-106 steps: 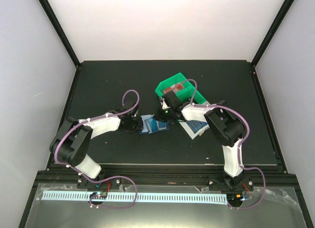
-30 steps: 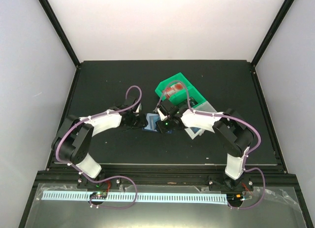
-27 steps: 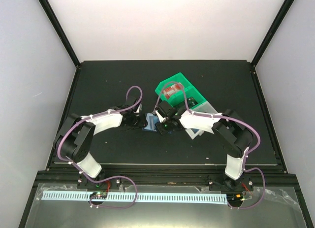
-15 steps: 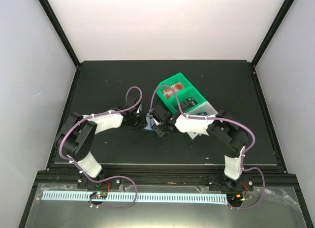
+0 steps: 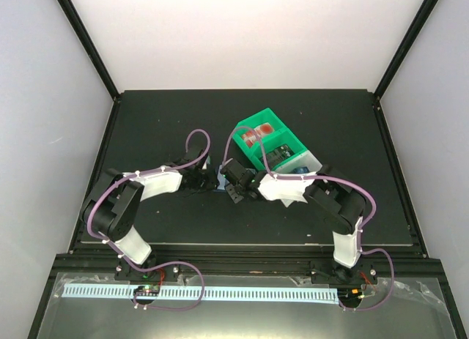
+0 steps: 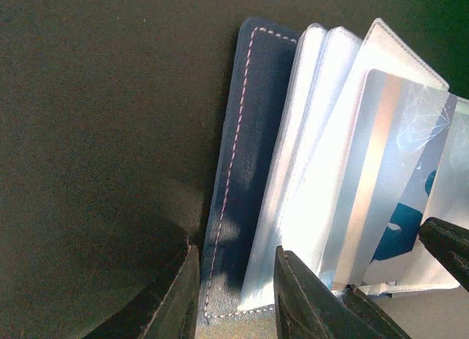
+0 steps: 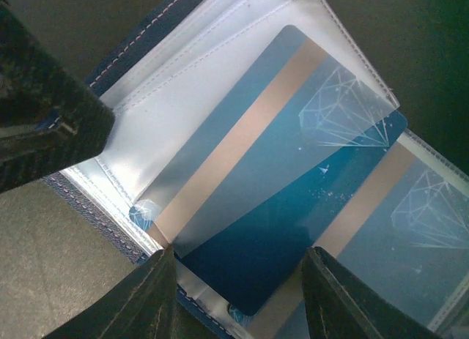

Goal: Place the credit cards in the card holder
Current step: Insert the credit card into the card holder.

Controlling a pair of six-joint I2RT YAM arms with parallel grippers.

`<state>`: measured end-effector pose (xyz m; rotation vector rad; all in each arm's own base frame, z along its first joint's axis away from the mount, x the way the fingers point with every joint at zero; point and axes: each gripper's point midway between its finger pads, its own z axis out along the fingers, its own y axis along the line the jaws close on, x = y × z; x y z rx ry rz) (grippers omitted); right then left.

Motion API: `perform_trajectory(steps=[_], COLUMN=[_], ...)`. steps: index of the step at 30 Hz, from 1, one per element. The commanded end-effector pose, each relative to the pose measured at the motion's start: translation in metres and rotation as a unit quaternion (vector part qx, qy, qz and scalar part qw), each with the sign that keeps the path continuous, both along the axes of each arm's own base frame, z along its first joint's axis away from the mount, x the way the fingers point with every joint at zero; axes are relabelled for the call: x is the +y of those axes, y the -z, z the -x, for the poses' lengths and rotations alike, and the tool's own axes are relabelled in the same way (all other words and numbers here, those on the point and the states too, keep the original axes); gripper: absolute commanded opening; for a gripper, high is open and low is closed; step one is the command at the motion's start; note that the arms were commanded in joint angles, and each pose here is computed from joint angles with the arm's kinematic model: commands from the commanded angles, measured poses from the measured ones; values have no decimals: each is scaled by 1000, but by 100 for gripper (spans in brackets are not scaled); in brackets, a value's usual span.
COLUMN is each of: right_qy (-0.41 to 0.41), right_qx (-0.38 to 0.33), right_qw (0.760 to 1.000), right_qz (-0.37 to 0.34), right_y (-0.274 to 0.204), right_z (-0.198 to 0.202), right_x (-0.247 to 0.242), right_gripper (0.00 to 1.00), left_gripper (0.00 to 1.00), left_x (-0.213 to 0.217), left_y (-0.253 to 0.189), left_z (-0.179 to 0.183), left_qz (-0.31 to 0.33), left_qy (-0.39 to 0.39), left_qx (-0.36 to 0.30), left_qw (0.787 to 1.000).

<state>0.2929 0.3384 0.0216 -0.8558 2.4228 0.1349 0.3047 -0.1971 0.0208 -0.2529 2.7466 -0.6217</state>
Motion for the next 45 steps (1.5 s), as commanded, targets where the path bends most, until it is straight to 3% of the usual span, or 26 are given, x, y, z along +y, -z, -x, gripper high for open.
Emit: perform_trajectory(steps=[1, 11, 20, 25, 31, 37, 45], right_qy=[62, 73, 103, 185, 211, 214, 216], right_qx=[-14, -8, 105, 160, 166, 158, 183], right_qw=[997, 993, 967, 950, 949, 952, 944], right_qz=[-40, -94, -209, -193, -166, -153, -172], right_y=[-10, -38, -49, -25, -5, 0, 5], right_z=[-7, -5, 3, 3, 1, -5, -1], right_x=[-2, 2, 2, -6, -13, -12, -5], right_gripper=[48, 50, 48, 37, 28, 26, 23], left_gripper=[30, 29, 32, 32, 29, 25, 22], left_x=[3, 1, -9, -14, -23, -27, -10], left_y=[16, 6, -40, -42, -29, -21, 6], left_z=[21, 20, 4, 1, 1, -2, 5], left_qz=[-1, 5, 30, 37, 54, 62, 14], left_qy=[3, 12, 40, 48, 61, 64, 34], left_qx=[43, 28, -44, -49, -35, -37, 2], left_qw=[999, 1000, 998, 997, 996, 995, 999])
